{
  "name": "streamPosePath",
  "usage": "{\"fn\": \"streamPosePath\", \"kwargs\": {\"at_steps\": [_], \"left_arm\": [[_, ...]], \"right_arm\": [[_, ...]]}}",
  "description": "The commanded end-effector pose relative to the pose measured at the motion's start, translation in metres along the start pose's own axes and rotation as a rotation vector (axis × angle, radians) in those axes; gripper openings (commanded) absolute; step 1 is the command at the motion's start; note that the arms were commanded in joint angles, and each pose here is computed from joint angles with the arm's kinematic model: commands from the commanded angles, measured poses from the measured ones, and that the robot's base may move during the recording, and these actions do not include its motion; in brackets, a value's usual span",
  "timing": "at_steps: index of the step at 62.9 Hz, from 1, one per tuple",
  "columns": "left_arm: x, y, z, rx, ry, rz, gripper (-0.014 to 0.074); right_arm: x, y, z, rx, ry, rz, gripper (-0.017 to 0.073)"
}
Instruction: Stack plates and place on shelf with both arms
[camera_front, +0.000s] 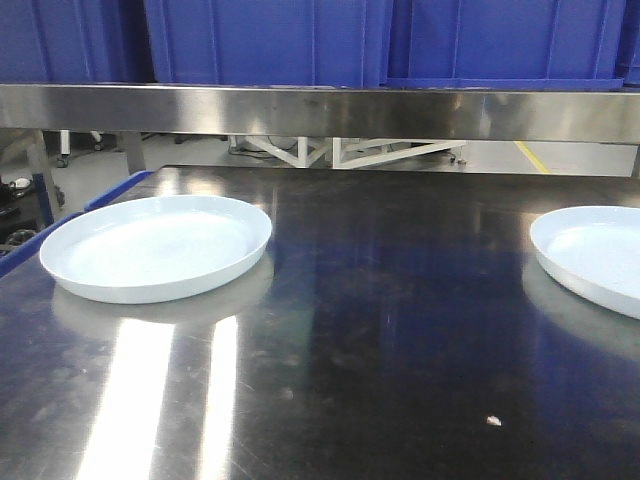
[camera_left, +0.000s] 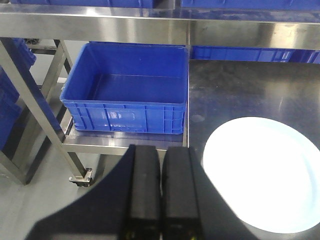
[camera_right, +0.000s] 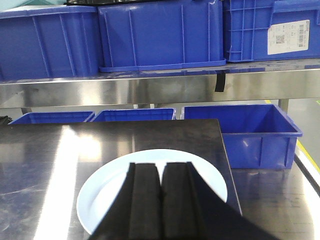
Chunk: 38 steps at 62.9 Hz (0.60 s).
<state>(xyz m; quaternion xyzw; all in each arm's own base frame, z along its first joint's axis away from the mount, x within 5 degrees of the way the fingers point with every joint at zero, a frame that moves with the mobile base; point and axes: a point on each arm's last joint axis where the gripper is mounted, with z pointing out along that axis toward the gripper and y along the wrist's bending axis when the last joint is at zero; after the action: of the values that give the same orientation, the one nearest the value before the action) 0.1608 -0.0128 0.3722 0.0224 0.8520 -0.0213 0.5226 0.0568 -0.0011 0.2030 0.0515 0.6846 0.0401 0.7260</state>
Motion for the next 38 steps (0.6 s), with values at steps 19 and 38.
{"fn": "streamPosePath", "kwargs": {"at_steps": [19,38], "left_arm": [[-0.016,-0.003,-0.006,0.023,-0.111,-0.014,0.0087],[-0.015,-0.004,-0.006,0.034,-0.105,-0.030,0.0087]], "right_arm": [[-0.016,0.002,-0.003,-0.016,-0.133,-0.014,0.0053],[-0.042,0.005,-0.008,-0.046,-0.266,0.108,0.0053]]}}
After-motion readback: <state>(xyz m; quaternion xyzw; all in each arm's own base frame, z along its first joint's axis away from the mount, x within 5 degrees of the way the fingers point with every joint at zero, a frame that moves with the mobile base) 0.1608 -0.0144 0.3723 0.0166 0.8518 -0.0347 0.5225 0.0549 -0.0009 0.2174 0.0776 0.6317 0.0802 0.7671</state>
